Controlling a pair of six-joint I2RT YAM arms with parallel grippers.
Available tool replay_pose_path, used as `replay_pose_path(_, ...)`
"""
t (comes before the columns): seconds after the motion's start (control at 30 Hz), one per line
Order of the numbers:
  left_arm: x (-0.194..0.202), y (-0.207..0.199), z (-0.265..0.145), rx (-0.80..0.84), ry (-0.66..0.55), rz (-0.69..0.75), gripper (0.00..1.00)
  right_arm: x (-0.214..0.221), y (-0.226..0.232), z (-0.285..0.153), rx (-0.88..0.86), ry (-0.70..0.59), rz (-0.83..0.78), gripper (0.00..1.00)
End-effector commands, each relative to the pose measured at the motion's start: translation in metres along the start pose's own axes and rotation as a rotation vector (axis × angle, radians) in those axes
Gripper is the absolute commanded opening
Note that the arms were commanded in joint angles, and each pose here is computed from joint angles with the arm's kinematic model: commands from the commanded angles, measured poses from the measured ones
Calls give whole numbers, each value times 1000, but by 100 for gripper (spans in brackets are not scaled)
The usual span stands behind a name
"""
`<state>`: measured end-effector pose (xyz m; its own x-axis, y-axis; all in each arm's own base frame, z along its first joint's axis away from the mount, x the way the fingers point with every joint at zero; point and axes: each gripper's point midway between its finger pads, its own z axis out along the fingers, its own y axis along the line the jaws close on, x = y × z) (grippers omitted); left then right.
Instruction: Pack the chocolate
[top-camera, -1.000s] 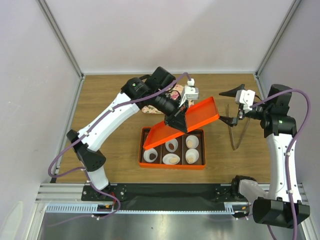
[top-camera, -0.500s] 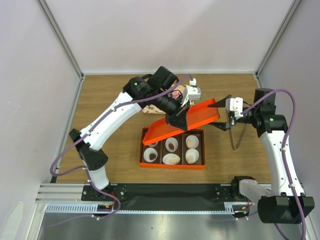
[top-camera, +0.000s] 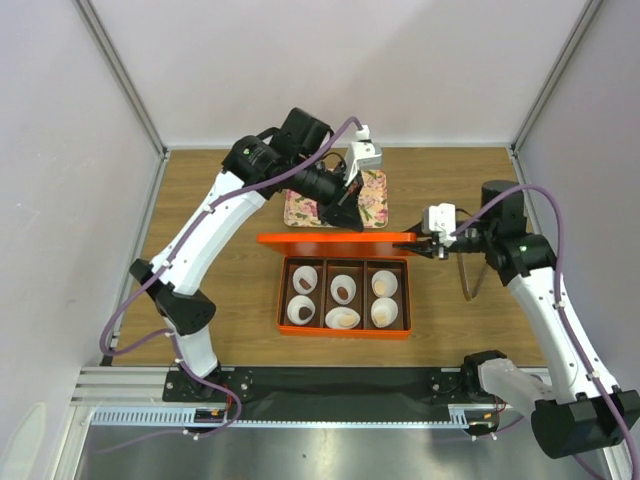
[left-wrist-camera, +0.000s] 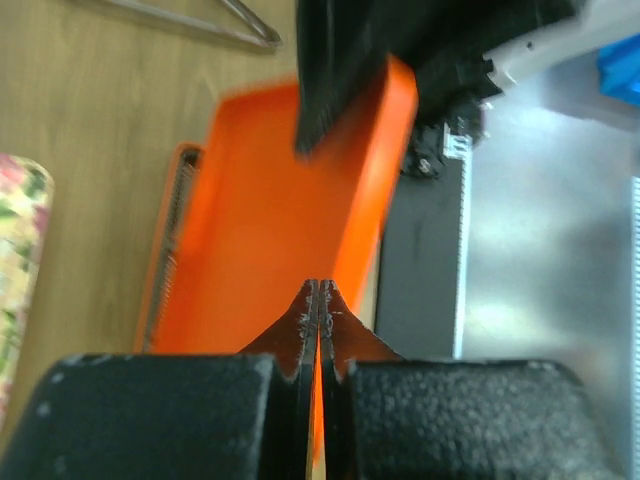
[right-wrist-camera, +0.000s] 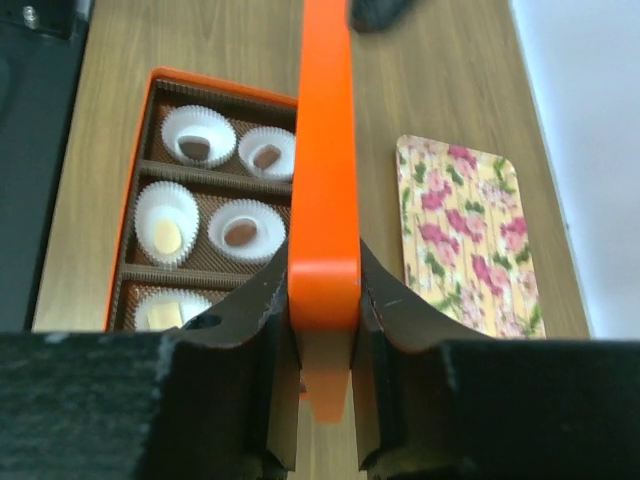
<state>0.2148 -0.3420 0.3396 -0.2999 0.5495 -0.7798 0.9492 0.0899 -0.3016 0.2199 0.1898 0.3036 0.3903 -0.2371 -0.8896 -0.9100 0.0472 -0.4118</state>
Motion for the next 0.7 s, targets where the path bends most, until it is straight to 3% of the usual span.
replay_pose_path(0.0,-37,8,7,-40,-104,109,0,-31,-8,12,45,-74,-34,0)
replay_pose_path(0.03,-41,17,3,-76,-119,78,0,-38,-10,13,55,-107,-28,0)
replay_pose_path(0.1,-59,33,-6,-141,-185,65,13,-53,-19,13,94,-160,-55,0)
replay_pose_path(0.17,-71,56,-19,-239,-245,-27,18,-55,-23,15,103,-158,-25,0)
replay_pose_path(0.2,-80,59,-23,-252,-283,-48,31,-52,-27,18,101,-150,-12,0)
replay_pose_path(0.3,-107,56,-44,-255,-400,-48,53,-59,-41,20,111,-139,11,0)
replay_pose_path(0.33,-112,57,-51,-276,-424,-48,55,-57,-48,22,122,-133,64,0)
replay_pose_path(0.37,-120,54,-64,-316,-465,-35,59,-65,-65,20,186,-134,69,0)
replay_pose_path(0.5,-148,69,-134,-563,-665,-85,94,-74,-101,18,307,-125,221,0)
replay_pose_path(0.6,-152,78,-211,-812,-833,-165,100,-74,-108,21,310,-117,296,0)
replay_pose_path(0.67,-145,85,-240,-897,-889,-204,100,-75,-110,23,316,-141,351,0)
